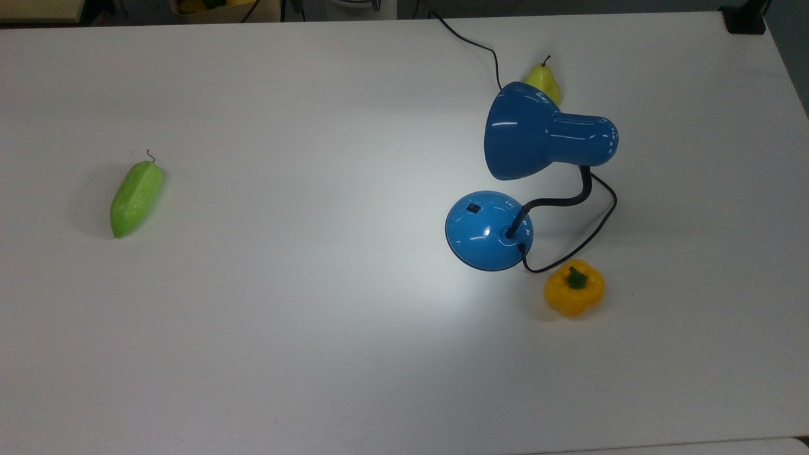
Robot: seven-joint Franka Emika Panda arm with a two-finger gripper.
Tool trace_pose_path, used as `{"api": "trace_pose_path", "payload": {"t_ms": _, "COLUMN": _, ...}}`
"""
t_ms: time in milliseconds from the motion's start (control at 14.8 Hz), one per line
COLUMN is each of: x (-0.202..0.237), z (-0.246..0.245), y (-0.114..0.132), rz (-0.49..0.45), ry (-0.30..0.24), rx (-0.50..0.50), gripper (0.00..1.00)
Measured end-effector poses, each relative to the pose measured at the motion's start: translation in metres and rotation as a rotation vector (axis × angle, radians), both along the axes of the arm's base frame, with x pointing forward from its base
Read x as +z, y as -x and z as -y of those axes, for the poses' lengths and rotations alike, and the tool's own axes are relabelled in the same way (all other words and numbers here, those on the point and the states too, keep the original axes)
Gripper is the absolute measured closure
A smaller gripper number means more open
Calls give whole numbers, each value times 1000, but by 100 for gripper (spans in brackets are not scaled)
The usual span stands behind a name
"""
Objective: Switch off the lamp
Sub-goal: 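Move the gripper toward the blue lamp's round base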
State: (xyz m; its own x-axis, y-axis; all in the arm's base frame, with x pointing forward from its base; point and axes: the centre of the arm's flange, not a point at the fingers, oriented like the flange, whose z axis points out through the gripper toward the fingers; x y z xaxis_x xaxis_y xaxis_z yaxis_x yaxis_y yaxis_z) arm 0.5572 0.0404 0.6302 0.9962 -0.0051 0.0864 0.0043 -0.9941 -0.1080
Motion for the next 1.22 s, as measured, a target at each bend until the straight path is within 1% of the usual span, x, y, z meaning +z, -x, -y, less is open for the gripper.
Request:
{"api": "trace_pose_path", "payload": {"t_ms": 676, "x": -5, "z": -2, "y": 0, "rz": -11, "ry": 4, "rx": 5, "gripper": 0}}
{"api": "trace_pose_path", "payload": {"t_ms": 811, "x": -5, "z": -2, "y": 0, "rz": -10, "ry": 5, "rx": 5, "gripper": 1}}
{"api": "trace_pose_path", "payload": {"t_ms": 879, "x": -5, "z": -2, "y": 0, "rz": -9, "ry": 5, "rx": 6, "gripper": 4}}
{"api": "trace_pose_path", "payload": {"t_ms": 947, "x": -5, "z": -2, "y": 0, "rz": -9, "ry": 5, "rx": 6, "gripper": 14}}
{"api": "trace_pose_path", "payload": {"t_ms": 1082, "x": -5, "z": -2, "y": 0, "rz": -9, "ry": 5, "rx": 7, "gripper": 37}}
{"api": "trace_pose_path", "payload": {"t_ms": 1149, "x": -5, "z": -3, "y": 0, "rz": -9, "ry": 5, "rx": 8, "gripper": 46}}
{"api": "trace_pose_path", "payload": {"t_ms": 1217, "x": -5, "z": -3, "y": 0, "rz": -9, "ry": 5, "rx": 9, "gripper": 57}}
